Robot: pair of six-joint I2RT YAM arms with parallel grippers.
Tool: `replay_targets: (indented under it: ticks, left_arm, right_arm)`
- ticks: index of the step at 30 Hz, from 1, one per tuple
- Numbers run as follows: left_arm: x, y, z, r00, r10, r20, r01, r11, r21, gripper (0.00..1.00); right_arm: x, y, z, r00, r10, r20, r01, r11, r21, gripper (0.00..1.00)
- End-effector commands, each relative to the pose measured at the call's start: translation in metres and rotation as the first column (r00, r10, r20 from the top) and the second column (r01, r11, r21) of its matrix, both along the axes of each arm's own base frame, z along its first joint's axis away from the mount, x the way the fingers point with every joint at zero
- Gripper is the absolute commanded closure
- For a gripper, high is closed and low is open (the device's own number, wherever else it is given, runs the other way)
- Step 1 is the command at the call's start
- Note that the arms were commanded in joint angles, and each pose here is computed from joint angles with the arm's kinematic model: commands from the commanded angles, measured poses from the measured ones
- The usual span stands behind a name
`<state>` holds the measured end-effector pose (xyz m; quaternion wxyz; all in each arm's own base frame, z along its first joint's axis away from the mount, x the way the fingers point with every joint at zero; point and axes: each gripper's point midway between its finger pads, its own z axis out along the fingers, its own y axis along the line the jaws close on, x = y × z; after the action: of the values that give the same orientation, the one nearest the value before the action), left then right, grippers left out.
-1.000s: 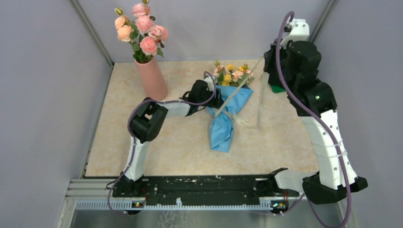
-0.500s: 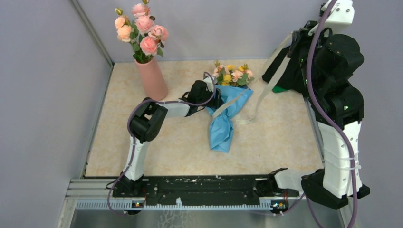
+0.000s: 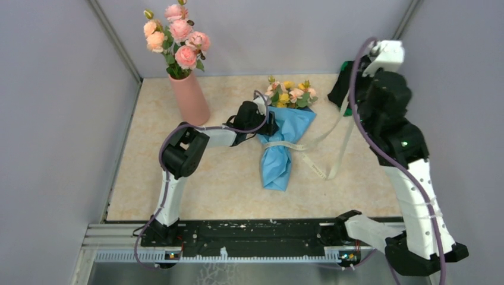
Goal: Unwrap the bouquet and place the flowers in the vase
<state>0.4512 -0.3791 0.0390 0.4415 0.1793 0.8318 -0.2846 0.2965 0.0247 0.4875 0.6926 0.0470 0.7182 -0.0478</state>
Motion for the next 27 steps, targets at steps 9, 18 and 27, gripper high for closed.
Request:
replay_targets:
  ticks: [9,18,27]
  left_arm:
    - [-0.033,0.035,-0.030,0.994,0.003,-0.106,0.008,0.995,0.101,0.30]
    - [-0.032,0.028,-0.030,0.993,-0.011,-0.117,0.020,0.996,0.083,0.30]
    - [-0.030,0.027,-0.030,0.994,-0.008,-0.112,0.017,0.996,0.085,0.30]
  right_arm:
    - [0.034,0.043,-0.208,0.921,0.116,-0.372,-0.107,0.993,0.045,0.56]
    - [0.028,0.104,-0.292,0.787,0.356,-0.504,-0.290,0.934,0.207,0.45]
    - [0.017,0.127,-0.365,0.686,0.382,-0.619,-0.317,0.923,0.219,0.45]
